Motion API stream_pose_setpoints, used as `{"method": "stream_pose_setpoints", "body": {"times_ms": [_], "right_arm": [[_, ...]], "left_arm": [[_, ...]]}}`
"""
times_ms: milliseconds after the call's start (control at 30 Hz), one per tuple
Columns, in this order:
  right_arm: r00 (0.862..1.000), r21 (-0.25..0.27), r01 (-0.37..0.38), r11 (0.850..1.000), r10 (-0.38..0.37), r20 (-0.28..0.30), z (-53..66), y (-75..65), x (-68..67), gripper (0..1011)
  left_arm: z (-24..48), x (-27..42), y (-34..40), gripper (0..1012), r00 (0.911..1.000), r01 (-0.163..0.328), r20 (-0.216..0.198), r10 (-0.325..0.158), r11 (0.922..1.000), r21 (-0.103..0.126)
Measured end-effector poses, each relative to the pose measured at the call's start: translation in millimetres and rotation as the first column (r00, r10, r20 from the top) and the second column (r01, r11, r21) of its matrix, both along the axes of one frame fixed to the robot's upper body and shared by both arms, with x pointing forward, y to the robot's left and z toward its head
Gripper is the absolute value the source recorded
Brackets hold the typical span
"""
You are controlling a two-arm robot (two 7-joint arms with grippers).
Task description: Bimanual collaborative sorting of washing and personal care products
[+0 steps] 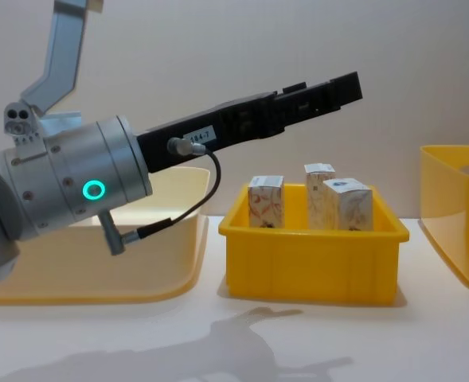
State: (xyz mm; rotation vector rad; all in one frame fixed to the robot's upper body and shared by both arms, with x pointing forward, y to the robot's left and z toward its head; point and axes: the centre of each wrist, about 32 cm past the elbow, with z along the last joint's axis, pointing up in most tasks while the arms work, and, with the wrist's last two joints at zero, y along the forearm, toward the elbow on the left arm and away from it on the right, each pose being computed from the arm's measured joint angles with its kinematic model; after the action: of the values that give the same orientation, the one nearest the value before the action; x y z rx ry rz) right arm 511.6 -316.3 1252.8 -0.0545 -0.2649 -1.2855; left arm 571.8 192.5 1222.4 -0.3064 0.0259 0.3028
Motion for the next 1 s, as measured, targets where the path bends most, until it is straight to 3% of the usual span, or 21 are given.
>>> {"method": "stream_pose_setpoints", "body": {"times_ms": [133,300,567,733,867,900,1000], "right_arm": [[0.997,0.011,-0.069,0.998,0.069,0.018,3.3,-2.6,-5.9,1001],[0.989,0.018,-0.143,0.990,0.142,0.038,7.6,-4.6,-12.6,1001],[0.990,0.027,-0.142,0.990,0.141,0.031,3.2,-0.8,-14.6,1001],[0.991,0.045,-0.133,0.990,0.132,0.015,-7.1,9.8,-20.3,1001],[0.992,0.066,-0.122,0.990,0.123,-0.003,-18.6,22.5,-27.7,1001],[0.993,0.076,-0.118,0.990,0.119,-0.013,-23.8,28.1,-31.1,1001],[0.994,0.094,-0.106,0.990,0.109,-0.031,-33.6,39.0,-38.5,1001]], "left_arm": [[-0.5,-1.7,0.2,1003,0.9998,-0.019,-0.002,0.019,0.9998,0.010],[-2.3,-6.3,0.9,1003,0.9975,-0.069,-0.007,0.070,0.9968,0.040],[-4.9,-15.0,1.7,1003,0.9867,-0.161,-0.006,0.162,0.9824,0.094],[-6.7,-20.9,2.4,1003,0.9741,-0.224,0.000,0.226,0.9660,0.129],[-8.3,-26.3,3.1,1003,0.9594,-0.280,0.009,0.282,0.9470,0.158],[-8.3,-26.3,3.1,1003,0.9594,-0.280,0.009,0.282,0.9470,0.158],[-9.5,-30.6,3.5,1003,0.9449,-0.325,0.019,0.327,0.9286,0.180]]}}
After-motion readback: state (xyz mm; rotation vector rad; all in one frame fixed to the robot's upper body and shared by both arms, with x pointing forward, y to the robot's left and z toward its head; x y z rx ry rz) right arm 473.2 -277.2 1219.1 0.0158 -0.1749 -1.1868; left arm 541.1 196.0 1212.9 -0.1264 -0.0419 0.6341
